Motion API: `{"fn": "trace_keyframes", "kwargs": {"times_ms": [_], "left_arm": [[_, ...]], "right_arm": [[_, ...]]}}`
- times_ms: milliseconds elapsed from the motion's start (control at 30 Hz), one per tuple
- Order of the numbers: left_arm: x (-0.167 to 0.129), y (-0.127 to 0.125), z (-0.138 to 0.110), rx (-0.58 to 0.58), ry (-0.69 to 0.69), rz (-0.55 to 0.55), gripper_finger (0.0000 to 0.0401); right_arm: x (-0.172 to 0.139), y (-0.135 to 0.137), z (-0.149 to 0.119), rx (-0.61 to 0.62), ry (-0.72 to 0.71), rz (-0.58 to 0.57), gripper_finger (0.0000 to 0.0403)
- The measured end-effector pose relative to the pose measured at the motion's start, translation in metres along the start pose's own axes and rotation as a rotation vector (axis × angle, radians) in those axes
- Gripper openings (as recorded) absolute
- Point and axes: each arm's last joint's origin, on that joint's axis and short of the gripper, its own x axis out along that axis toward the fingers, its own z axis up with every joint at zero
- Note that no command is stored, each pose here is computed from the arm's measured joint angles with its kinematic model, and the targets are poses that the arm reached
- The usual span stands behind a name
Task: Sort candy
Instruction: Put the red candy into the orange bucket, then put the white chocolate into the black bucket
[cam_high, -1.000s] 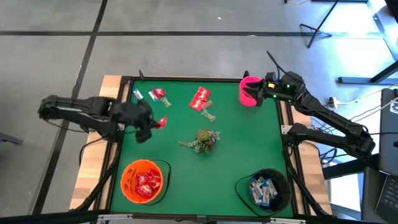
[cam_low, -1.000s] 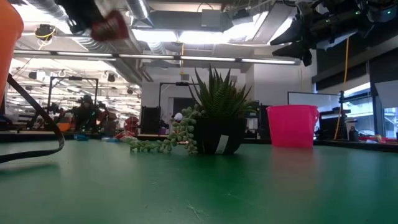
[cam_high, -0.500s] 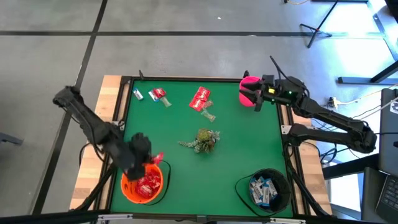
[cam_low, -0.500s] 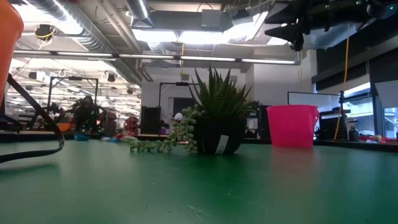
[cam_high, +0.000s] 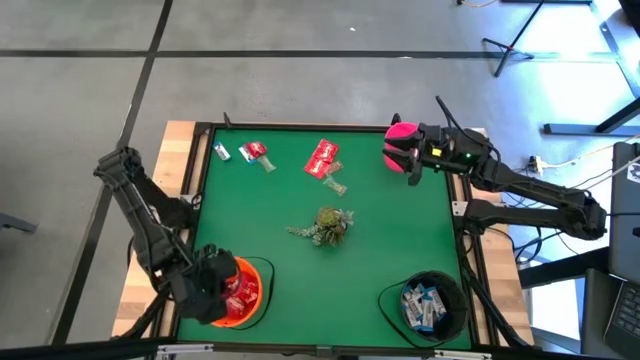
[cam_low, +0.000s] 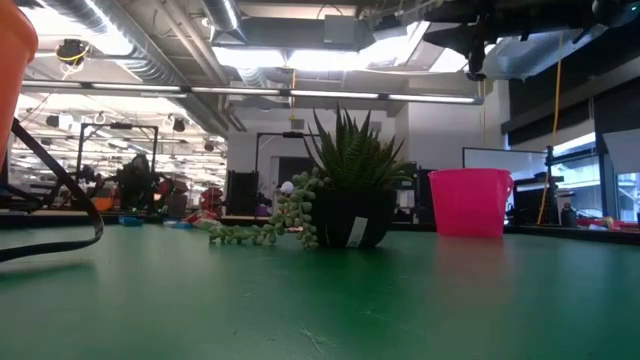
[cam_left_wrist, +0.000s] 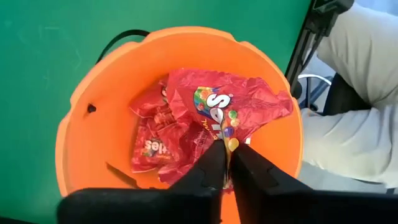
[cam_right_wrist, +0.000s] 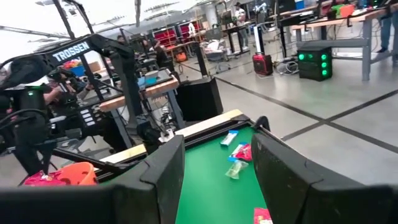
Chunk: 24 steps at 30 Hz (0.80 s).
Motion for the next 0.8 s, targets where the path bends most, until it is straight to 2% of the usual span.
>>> {"fn": "trace_keyframes", "kwargs": {"times_ms": [300, 433, 600, 800], "left_arm": [[0.0, 0.001, 0.0, 0.0, 0.002, 0.006, 0.0111], [-0.007, 0.012, 0.006, 0.008, 0.008, 0.047, 0.0131], [-0.024, 0.042, 0.026, 0.011, -0.121, 0.186, 0.0131], [-0.05, 0.099, 0.063, 0.025, -0.319, 0.504, 0.0133]], "right_arm": [[0.001, 0.009, -0.003, 0.002, 0.017, 0.044, 0.0184], [0.001, 0.009, -0.003, 0.0, 0.018, 0.042, 0.0184], [0.001, 0.008, -0.003, -0.008, 0.01, 0.013, 0.0184], [0.001, 0.008, -0.003, -0.024, 0.01, 0.013, 0.0184]]}}
